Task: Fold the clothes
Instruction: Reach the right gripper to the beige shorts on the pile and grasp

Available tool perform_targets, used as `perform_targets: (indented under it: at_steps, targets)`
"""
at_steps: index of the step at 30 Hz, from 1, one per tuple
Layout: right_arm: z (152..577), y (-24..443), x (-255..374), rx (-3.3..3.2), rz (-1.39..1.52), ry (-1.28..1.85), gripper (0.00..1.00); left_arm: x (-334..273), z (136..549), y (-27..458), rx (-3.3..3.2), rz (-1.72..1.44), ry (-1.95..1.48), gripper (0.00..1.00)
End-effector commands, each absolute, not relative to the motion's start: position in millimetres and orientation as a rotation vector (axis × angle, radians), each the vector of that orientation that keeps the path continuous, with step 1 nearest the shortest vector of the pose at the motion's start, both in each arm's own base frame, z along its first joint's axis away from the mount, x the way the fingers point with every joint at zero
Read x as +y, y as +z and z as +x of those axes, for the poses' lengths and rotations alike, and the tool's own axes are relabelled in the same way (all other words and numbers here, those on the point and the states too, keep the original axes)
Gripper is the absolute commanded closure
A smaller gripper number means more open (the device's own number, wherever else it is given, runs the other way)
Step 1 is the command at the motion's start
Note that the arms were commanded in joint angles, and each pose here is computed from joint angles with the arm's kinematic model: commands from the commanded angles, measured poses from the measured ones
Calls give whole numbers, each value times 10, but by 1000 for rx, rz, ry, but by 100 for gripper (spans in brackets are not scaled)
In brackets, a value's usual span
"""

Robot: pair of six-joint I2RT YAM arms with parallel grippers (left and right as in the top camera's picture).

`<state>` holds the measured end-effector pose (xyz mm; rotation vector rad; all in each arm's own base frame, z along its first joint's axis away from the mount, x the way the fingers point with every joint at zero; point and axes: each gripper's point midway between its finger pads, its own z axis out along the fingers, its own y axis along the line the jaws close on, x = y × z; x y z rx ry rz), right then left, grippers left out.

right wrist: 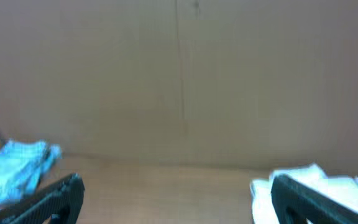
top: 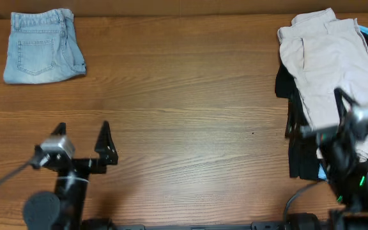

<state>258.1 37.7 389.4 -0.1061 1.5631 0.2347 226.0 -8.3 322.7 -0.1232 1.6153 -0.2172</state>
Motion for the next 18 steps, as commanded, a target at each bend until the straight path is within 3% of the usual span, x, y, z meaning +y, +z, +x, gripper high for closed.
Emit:
perform_targets:
  at_steps: [1, 8, 12, 18]
  targets:
    - [2865, 4077, 339, 1682, -94, 206, 0, -66, 2366, 3486, 1673, -42, -123, 0]
    - [3566, 3751, 339, 2054, -156, 167, 0, -53, 2706, 3343, 1937, -25, -103, 0]
    - [3986, 3185, 243, 2231, -123, 116, 0, 4, 2947, 2949, 2104, -49, -78, 0]
    - [4274, 2470, -58, 2420, -29, 47, 0, 5, 3241, 2357, 2310, -67, -97, 0]
